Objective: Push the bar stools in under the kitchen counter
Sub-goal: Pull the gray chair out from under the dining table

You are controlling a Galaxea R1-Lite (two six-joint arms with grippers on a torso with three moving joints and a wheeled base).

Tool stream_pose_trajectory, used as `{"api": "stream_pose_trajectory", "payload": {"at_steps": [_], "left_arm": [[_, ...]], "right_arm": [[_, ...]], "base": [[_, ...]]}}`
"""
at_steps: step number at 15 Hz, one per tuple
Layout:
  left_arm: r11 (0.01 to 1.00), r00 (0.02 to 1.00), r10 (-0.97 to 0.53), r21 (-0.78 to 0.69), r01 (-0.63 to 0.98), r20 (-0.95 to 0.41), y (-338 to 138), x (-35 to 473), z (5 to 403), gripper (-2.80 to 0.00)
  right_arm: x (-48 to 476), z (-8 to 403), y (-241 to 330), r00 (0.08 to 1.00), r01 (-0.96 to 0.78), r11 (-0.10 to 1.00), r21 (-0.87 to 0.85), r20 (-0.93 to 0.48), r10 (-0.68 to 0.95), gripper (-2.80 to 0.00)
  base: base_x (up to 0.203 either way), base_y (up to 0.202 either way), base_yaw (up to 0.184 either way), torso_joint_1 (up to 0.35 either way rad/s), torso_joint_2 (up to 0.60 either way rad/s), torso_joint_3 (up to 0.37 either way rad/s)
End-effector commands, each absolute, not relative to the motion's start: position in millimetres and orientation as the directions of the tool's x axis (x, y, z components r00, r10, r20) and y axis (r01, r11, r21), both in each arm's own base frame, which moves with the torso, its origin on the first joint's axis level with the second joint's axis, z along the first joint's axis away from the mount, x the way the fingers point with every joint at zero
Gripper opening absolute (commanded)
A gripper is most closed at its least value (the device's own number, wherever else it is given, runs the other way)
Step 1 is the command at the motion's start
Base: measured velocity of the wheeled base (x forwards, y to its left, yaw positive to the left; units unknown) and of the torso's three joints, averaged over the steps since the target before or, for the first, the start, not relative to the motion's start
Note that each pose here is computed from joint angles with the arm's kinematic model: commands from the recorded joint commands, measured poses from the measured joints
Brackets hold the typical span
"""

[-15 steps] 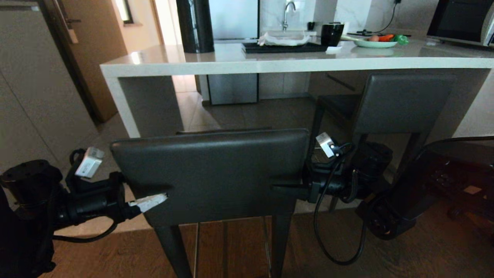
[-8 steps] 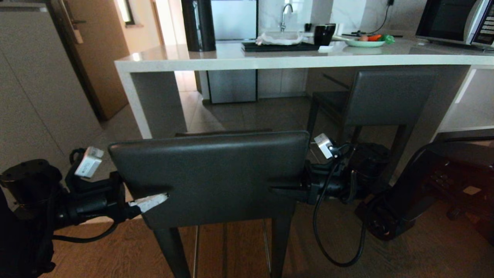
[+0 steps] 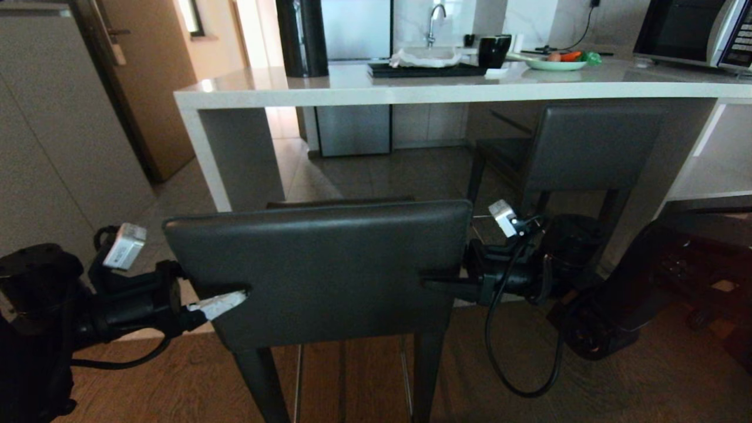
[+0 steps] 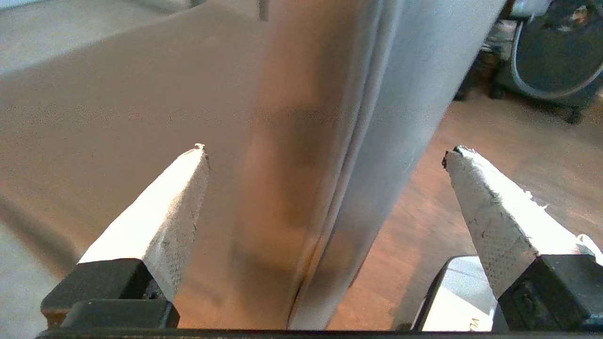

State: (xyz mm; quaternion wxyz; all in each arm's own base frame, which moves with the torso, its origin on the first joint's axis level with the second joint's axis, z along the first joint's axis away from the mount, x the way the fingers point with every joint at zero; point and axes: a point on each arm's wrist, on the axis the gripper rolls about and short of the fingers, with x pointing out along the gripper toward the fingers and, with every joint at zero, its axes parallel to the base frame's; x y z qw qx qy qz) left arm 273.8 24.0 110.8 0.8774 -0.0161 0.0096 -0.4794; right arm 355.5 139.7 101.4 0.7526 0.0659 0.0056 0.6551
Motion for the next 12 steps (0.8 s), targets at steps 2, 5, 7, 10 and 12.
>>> {"api": "stream_pose_trajectory", "payload": {"at_steps": [2,5,7,10,12], "left_arm": [[0.602,0.602,-0.798,-0.051,0.797,-0.007,45,261,110,0.00],[0.618,0.619,-0.785,-0.069,0.783,-0.014,48,246,110,0.00],[0.620,0.620,-0.784,-0.078,0.781,-0.017,45,235,111,0.00],[0.647,0.648,-0.761,-0.081,0.758,-0.019,49,218,114,0.00],[0.696,0.697,-0.717,-0.065,0.715,-0.013,61,214,118,0.00]], "right_arm": [[367,110,108,0.183,-0.981,0.177,0.074,0.087,0.979,0.00],[368,114,98,0.190,-0.981,0.185,0.061,0.087,0.978,0.00],[370,115,89,0.189,-0.981,0.184,0.057,0.083,0.979,0.00],[374,121,82,0.205,-0.979,0.202,0.035,0.092,0.974,0.00],[381,129,85,0.220,-0.976,0.218,0.028,0.115,0.969,0.00]], "base": [[0.000,0.000,0.000,0.000,0.00,0.000],[0.000,0.000,0.000,0.000,0.00,0.000],[0.000,0.000,0.000,0.000,0.00,0.000],[0.000,0.000,0.000,0.000,0.00,0.000],[0.000,0.000,0.000,0.000,0.00,0.000]]}}
